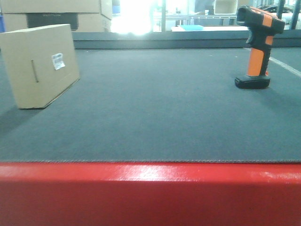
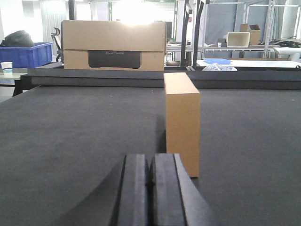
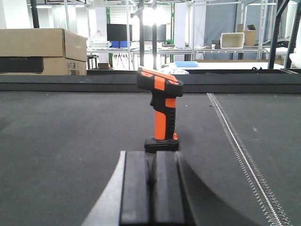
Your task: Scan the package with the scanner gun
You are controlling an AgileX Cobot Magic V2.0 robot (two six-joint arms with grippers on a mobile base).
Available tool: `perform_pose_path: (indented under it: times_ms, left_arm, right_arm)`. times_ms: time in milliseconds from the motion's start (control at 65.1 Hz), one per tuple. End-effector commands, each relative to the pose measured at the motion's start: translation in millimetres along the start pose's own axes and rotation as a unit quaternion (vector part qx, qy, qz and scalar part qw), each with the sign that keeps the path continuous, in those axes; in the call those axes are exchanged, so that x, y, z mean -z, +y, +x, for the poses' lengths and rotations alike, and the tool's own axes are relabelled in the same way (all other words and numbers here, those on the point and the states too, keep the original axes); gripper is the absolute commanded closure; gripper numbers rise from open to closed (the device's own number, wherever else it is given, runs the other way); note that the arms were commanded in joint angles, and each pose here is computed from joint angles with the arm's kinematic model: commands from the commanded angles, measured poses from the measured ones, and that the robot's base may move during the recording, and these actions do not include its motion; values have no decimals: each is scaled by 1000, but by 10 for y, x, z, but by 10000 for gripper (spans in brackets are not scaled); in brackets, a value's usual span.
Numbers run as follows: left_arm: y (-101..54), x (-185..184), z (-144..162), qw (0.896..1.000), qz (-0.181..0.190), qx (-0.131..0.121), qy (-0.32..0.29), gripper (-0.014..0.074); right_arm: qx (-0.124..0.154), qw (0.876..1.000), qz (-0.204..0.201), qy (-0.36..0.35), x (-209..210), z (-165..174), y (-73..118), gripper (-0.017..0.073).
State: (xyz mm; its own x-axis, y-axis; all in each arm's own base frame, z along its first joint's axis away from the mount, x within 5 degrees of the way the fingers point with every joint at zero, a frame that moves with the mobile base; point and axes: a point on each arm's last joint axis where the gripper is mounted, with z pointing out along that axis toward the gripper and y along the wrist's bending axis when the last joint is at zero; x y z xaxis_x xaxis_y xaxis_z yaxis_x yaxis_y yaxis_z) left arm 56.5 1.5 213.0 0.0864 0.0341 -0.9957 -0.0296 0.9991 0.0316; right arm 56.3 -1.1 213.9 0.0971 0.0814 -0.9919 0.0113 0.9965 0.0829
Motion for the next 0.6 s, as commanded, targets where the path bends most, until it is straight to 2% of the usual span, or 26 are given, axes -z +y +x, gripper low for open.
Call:
perform_pose_path:
  times_ms: [0,584]
  left_arm:
    - [0,4,-25,1000,1,1,-12,705]
    - [0,4,-25,1000,1,1,-12,705]
  right_arm:
    - [0,1000,-1,-10,3,-20,1,721]
    - [0,1000,-1,-10,3,-20,1,721]
